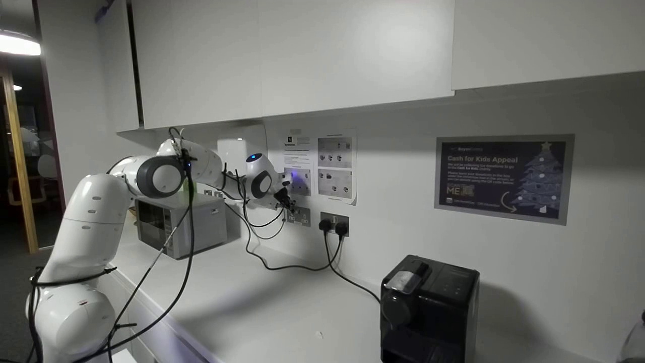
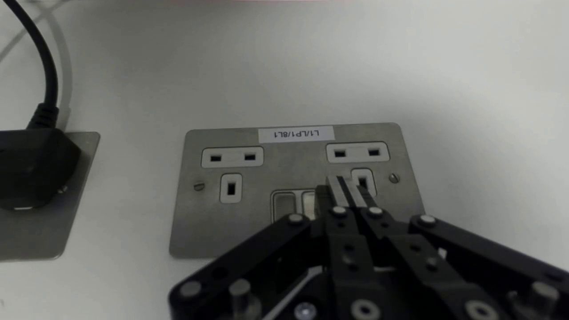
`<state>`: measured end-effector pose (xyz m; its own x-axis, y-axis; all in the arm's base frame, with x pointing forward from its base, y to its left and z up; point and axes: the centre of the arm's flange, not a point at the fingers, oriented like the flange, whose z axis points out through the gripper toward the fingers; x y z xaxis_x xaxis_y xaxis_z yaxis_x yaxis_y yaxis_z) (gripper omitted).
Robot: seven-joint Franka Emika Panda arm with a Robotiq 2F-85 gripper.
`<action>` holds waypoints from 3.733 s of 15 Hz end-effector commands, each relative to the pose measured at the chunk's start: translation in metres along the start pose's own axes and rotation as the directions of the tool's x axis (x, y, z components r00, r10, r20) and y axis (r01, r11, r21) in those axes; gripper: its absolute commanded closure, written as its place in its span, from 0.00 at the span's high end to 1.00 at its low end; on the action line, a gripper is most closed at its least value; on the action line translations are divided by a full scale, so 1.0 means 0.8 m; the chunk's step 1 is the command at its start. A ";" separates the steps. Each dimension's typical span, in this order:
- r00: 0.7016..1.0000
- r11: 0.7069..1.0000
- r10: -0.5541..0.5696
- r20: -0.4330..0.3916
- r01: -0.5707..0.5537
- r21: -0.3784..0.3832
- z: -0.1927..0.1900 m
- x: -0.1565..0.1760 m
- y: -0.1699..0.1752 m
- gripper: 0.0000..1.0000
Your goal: Press a switch on the bottom left wall socket.
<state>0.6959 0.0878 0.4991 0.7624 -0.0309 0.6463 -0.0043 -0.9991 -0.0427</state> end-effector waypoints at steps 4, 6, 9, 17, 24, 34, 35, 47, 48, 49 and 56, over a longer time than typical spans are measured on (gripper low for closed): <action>0.999 0.999 -0.024 -0.035 0.023 -0.027 -0.003 0.015 0.012 0.00; 0.999 0.999 -0.024 -0.036 0.023 -0.032 -0.003 0.015 0.015 0.00; 0.999 0.999 -0.013 -0.036 0.012 -0.034 -0.001 0.017 0.017 0.00; 0.999 0.999 -0.015 -0.036 0.014 -0.032 0.004 0.014 0.012 0.00; 0.999 1.000 -0.006 -0.042 0.005 -0.024 0.010 0.017 0.009 0.00; 0.998 1.000 -0.002 -0.058 0.001 -0.015 0.009 0.023 0.002 0.00; 0.998 1.000 0.000 -0.061 -0.001 -0.014 0.009 0.025 0.002 0.00; 0.997 1.000 0.011 -0.082 -0.012 -0.011 0.004 0.037 0.005 0.00; 0.997 1.000 0.013 -0.083 -0.014 -0.011 0.003 0.038 0.005 0.00; 0.996 1.000 0.015 -0.085 -0.016 -0.010 0.003 0.039 0.006 0.00; 0.995 1.000 0.025 -0.095 -0.026 -0.004 -0.004 0.046 0.007 0.00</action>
<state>0.7024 0.0830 0.4957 0.7610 -0.0378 0.6476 -0.0177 -0.9991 -0.0375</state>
